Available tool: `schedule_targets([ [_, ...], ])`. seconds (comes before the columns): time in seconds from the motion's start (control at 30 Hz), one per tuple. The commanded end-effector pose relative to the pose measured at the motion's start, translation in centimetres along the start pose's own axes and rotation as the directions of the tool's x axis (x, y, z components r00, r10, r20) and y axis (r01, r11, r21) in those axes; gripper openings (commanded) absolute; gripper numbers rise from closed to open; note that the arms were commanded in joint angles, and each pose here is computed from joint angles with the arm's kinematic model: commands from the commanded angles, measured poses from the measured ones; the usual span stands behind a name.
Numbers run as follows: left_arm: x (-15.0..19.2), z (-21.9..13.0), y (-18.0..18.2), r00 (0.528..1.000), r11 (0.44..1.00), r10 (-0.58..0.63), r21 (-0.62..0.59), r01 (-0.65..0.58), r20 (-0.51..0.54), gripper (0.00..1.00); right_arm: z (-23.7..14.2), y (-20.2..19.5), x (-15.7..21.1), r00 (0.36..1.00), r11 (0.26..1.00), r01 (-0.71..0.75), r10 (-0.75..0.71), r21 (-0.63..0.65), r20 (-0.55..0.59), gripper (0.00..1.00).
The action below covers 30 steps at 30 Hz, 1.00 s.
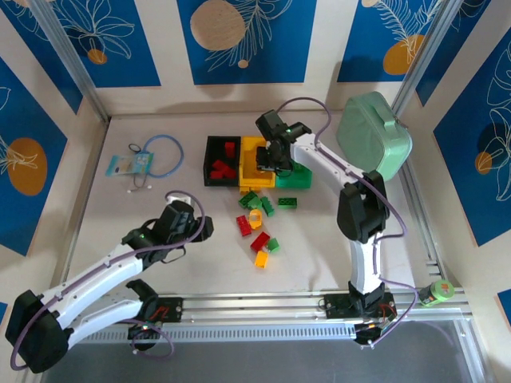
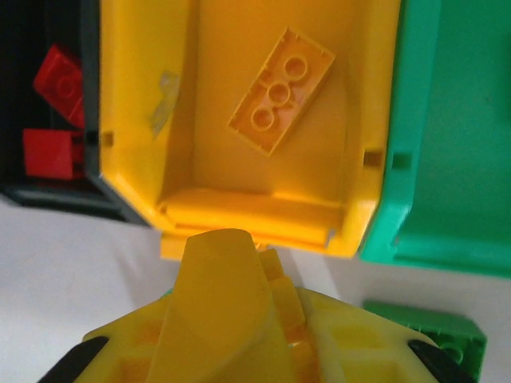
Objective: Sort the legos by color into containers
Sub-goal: Place the lego in the container.
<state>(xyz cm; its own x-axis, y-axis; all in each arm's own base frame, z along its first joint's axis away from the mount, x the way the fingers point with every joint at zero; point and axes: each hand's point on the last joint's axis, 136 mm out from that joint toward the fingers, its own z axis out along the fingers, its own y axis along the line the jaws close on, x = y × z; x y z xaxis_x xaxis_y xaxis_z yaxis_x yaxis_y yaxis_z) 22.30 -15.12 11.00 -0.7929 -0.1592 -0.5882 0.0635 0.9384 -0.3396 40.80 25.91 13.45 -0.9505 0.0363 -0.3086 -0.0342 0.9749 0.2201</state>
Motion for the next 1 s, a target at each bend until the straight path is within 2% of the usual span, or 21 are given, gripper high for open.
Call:
schedule_targets([
  [0.0, 0.4, -0.3, 0.2, 1.000, 1.000, -0.008, -0.016, 0.008, 0.008, 0.63, 0.6, -0.4, -0.4, 0.998, 0.999, 0.041, -0.040, 0.028, -0.042, 0.20],
  [0.27, 1.1, -0.7, -0.1, 1.000, 1.000, 0.012, -0.021, -0.012, 0.004, 0.63, 3.0, -0.3, -2.2, 0.996, 0.993, 0.066, -0.061, 0.093, -0.058, 0.23],
  [0.37, 1.1, -0.9, -0.3, 1.000, 1.000, 0.021, -0.022, -0.021, 0.005, 0.63, 2.8, -0.3, -2.6, 0.996, 0.988, 0.080, -0.075, 0.130, -0.046, 0.33],
  [0.43, 1.0, -1.0, -0.4, 0.999, 0.999, 0.031, -0.028, -0.031, 0.009, 0.63, 2.4, -0.1, -2.7, 0.996, 0.986, 0.090, -0.086, 0.139, -0.036, 0.48],
  [0.5, 0.8, -1.1, -0.5, 0.999, 0.999, 0.041, -0.032, -0.040, 0.011, 0.63, 1.9, 0.0, -2.8, 0.996, 0.986, 0.093, -0.090, 0.137, -0.028, 0.53],
  [0.73, 0.8, -0.7, -2.1, 0.996, 0.996, 0.084, -0.012, -0.084, -0.005, 0.64, -1.2, 0.2, -2.2, 0.996, 0.991, 0.084, -0.086, 0.105, 0.016, 0.54],
  [0.97, 1.0, 1.1, -5.0, 0.989, 0.990, 0.138, 0.028, -0.137, -0.056, 0.65, -4.5, -0.6, 0.3, 0.997, 0.998, 0.048, -0.051, 0.039, 0.062, 0.54],
])
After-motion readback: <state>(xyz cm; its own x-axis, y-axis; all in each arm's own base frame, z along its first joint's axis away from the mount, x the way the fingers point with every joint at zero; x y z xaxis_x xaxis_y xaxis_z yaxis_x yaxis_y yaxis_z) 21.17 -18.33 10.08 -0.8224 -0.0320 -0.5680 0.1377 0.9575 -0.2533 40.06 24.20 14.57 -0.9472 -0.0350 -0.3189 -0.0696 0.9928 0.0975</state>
